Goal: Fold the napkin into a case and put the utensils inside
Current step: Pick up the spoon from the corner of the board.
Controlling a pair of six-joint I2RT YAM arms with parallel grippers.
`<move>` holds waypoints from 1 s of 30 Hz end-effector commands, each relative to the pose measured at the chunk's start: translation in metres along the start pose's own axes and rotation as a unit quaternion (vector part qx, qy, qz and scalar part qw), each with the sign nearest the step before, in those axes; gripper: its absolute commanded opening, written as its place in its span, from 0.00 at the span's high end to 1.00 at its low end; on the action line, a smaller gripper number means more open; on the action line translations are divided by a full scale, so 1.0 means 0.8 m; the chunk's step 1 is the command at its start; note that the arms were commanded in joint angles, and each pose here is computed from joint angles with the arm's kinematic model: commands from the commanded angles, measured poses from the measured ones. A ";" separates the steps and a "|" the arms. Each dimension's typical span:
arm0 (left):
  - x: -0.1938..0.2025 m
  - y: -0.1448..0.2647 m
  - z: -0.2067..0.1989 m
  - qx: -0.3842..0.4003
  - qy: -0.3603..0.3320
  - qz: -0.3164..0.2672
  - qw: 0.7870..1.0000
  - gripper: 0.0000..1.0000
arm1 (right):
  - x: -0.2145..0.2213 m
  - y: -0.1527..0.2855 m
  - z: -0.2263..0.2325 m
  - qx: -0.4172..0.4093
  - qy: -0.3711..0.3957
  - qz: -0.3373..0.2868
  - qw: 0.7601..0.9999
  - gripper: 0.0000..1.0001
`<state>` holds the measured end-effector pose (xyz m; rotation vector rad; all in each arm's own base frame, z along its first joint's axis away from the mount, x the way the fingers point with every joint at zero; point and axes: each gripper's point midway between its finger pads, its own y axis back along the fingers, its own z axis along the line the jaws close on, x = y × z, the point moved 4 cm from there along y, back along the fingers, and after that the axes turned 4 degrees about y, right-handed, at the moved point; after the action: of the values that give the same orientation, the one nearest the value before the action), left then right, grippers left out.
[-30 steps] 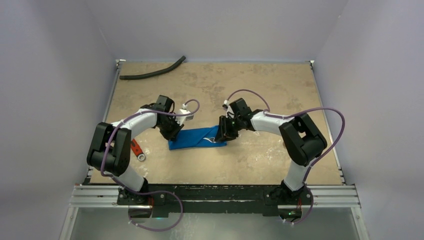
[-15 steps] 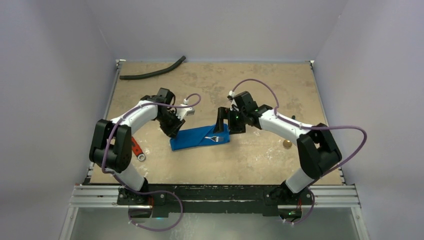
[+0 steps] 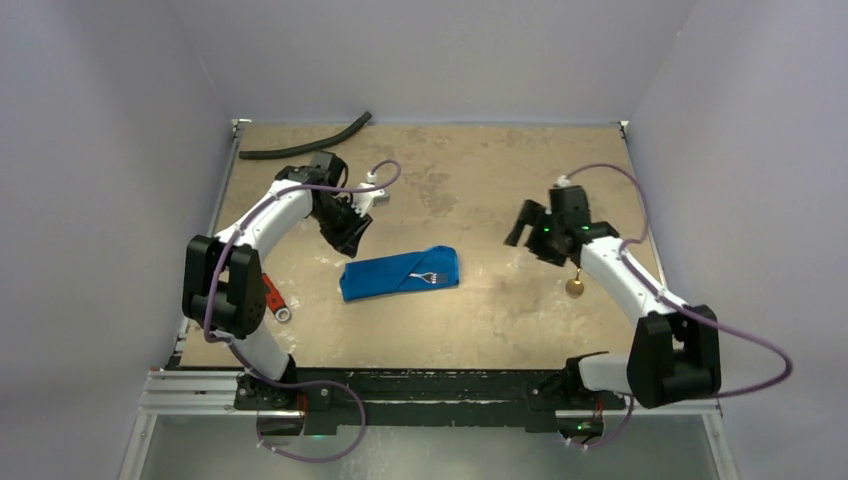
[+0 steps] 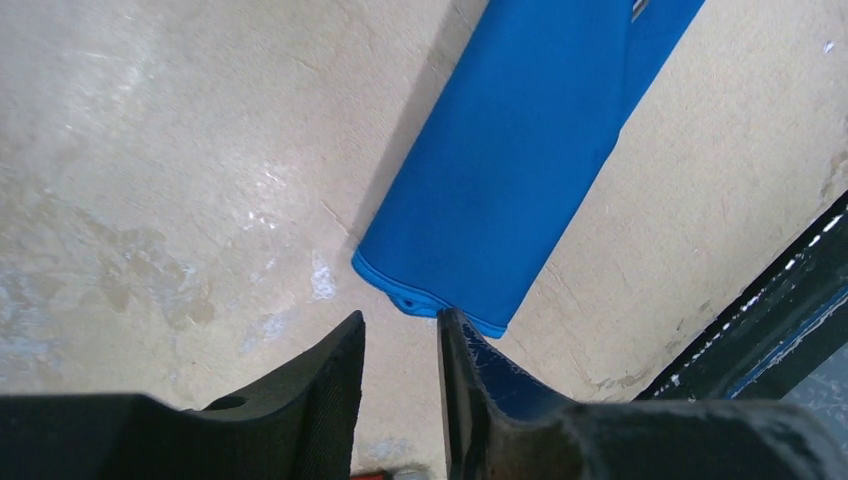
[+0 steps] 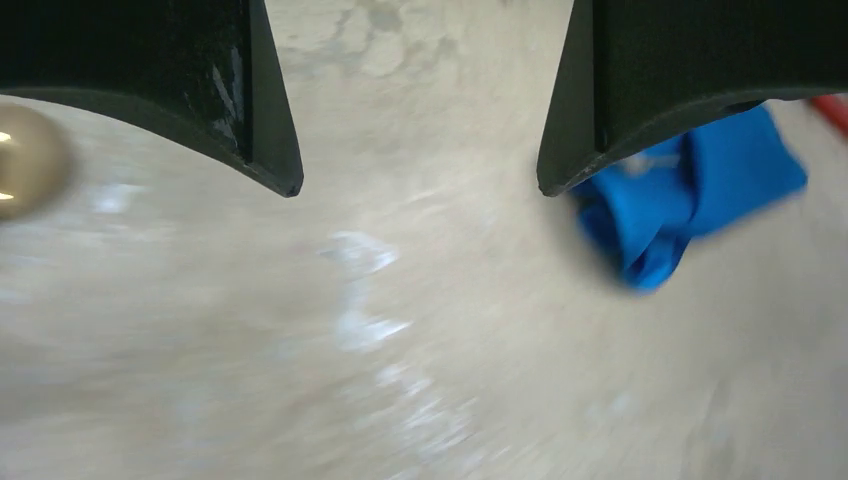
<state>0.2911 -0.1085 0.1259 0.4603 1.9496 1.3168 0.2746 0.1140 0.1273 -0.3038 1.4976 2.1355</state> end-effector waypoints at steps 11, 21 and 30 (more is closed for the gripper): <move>-0.064 0.039 0.049 -0.035 0.014 -0.054 0.998 0.42 | -0.052 0.006 -0.193 0.266 -0.192 -0.106 0.939 0.05; -0.085 0.090 0.093 -0.073 0.040 -0.108 0.991 0.04 | -0.066 -0.048 -0.222 0.291 -0.196 -0.093 0.932 0.30; -0.105 0.149 0.109 -0.074 0.043 -0.183 0.979 0.01 | -0.071 -0.080 -0.169 0.219 -0.125 -0.084 0.964 0.99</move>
<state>0.3964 -0.0554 0.2178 0.0396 1.8694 1.3490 0.3264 -0.0445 0.0514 0.1215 1.6721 1.4786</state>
